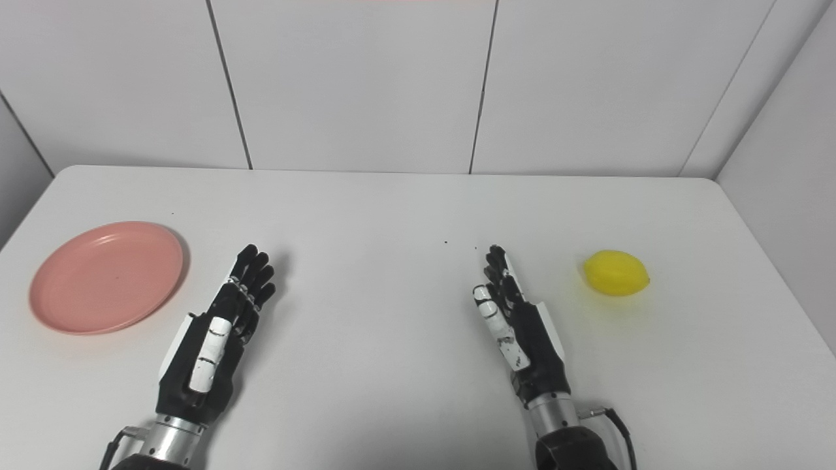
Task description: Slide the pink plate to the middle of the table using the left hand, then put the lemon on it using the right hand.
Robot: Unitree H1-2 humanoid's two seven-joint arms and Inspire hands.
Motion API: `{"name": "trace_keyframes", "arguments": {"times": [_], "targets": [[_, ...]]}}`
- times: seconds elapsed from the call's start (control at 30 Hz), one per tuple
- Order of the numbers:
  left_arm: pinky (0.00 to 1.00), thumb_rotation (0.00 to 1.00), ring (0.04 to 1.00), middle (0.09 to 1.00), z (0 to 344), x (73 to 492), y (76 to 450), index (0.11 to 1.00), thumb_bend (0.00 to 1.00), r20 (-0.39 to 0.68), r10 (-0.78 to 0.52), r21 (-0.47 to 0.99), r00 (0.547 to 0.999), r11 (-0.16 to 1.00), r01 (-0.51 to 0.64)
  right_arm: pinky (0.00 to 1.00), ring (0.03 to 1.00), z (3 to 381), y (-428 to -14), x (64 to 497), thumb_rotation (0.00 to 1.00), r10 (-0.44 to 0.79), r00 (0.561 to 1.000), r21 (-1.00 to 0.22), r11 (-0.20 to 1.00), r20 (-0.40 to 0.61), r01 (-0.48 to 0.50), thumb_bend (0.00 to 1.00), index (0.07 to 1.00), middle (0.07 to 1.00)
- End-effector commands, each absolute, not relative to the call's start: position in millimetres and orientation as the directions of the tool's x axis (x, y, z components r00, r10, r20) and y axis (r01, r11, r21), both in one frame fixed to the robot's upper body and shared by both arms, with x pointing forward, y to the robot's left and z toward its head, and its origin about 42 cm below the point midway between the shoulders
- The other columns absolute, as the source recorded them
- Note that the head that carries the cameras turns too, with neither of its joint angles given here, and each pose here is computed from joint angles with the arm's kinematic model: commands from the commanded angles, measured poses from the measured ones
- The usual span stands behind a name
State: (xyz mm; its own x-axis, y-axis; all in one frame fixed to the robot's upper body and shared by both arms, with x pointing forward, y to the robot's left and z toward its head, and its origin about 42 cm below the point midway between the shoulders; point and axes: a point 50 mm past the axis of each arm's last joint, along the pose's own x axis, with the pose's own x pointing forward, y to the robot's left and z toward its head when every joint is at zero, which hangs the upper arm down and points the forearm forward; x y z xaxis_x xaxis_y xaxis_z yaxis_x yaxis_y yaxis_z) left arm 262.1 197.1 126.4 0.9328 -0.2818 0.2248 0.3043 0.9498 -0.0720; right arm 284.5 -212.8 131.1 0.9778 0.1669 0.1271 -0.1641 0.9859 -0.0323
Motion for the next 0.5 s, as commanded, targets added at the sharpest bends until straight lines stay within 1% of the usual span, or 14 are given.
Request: {"name": "trace_keyframes", "arguments": {"times": [0.0,0.17,0.27,0.47], "targets": [[1.00,0.86,1.000,1.000,121.5,254.5,195.5,1.000,0.71,0.208,-0.267,-0.090,0.941,0.953,0.290,1.00,1.000,145.7,-213.4,283.9,0.81,0.174,0.965,-0.034,0.985,0.198,-0.171,0.60,1.000,1.000],[1.00,0.85,1.000,1.000,122.0,253.8,197.9,1.000,0.69,0.217,-0.258,-0.087,0.941,0.955,0.282,1.00,1.000,147.4,-212.4,281.4,0.81,0.170,0.967,-0.042,0.985,0.191,-0.165,0.61,1.000,1.000],[1.00,0.89,1.000,1.000,122.5,255.6,201.0,1.000,0.69,0.225,-0.262,-0.067,0.939,0.957,0.283,1.00,1.000,146.8,-211.0,282.0,0.81,0.167,0.967,-0.045,0.986,0.192,-0.161,0.60,1.000,1.000],[1.00,0.91,1.000,1.000,124.5,258.4,202.0,1.000,0.70,0.216,-0.243,-0.052,0.946,0.964,0.260,1.00,1.000,147.7,-207.0,285.3,0.81,0.164,0.967,-0.037,0.986,0.197,-0.160,0.59,1.000,1.000]]}}
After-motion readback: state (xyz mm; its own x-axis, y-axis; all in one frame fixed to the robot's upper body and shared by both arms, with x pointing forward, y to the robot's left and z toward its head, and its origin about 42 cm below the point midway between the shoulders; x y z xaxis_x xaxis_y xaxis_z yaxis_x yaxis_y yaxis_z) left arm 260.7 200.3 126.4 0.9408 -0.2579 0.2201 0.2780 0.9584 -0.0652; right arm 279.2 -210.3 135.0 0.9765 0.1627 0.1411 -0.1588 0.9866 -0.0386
